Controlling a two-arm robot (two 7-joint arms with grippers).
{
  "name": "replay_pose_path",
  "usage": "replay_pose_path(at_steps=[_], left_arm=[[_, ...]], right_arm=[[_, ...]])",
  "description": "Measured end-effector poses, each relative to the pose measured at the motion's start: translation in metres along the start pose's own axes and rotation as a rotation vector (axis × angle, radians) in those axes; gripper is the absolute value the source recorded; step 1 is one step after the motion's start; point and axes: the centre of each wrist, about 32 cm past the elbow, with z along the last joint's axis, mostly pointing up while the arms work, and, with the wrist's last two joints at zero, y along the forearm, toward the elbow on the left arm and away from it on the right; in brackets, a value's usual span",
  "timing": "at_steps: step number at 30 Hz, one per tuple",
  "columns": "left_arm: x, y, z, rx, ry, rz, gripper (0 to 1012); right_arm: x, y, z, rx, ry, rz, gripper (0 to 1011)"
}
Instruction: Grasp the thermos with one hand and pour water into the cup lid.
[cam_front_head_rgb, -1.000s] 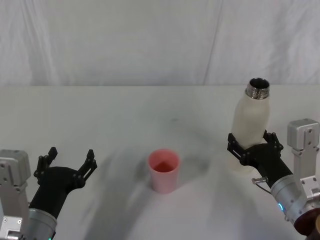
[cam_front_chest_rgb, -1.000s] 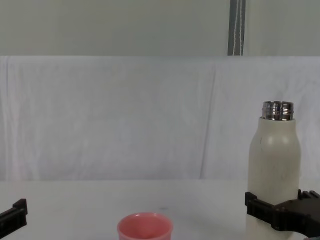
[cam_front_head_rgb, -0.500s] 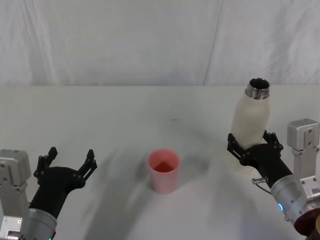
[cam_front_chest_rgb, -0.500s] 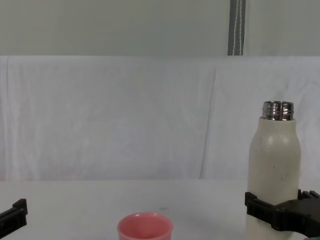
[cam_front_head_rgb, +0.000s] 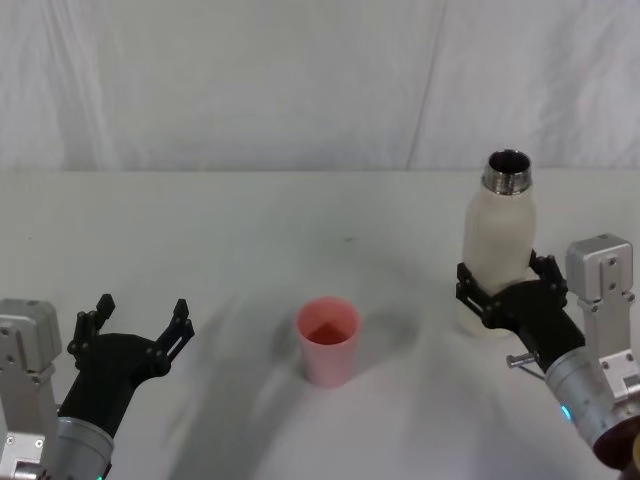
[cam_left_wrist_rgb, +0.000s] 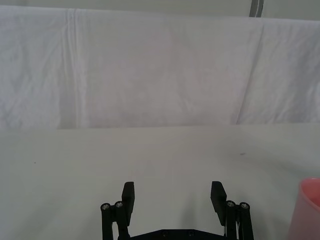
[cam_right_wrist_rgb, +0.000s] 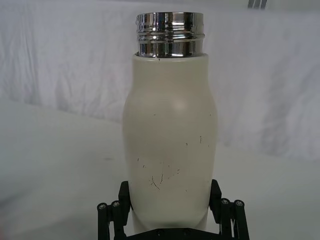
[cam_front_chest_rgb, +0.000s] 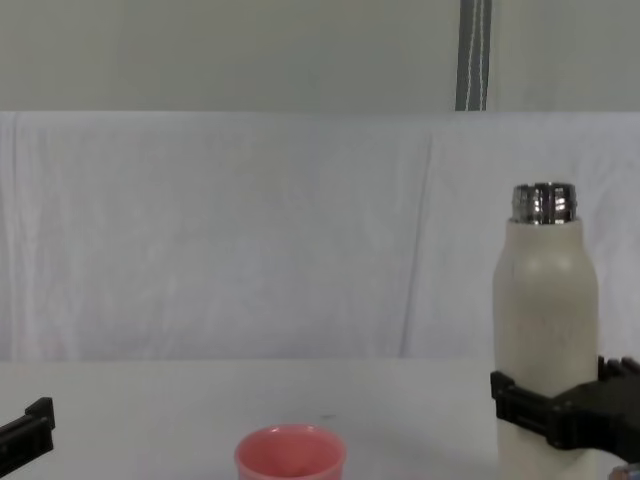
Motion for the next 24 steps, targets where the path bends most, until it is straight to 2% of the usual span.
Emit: replay_pose_path(at_steps=[10,13,15,19,24], left_arm=[[0.0000,0.000,0.000,0.000,0.000,0.000,1001],[0.0000,0.000,0.000,0.000,0.000,0.000,1001],[0.0000,0.000,0.000,0.000,0.000,0.000,1001],[0.0000,0.000,0.000,0.000,0.000,0.000,1001],[0.0000,0.000,0.000,0.000,0.000,0.000,1001]], right_arm=[[0.0003,-0.010,0.019,0.024,-0.201,-0.006,949],[-0.0015,-0.014,0.024,0.028,-0.284,-0.004,949],[-0.0019,-0.015,0.024,0.029,-0.303,-0.004,949],[-0.0055,-0.020,0.027,0.031,-0.417,-0.003,948],[-0.0088,-0.023,0.028,0.031,-0.499,-0.002,948]])
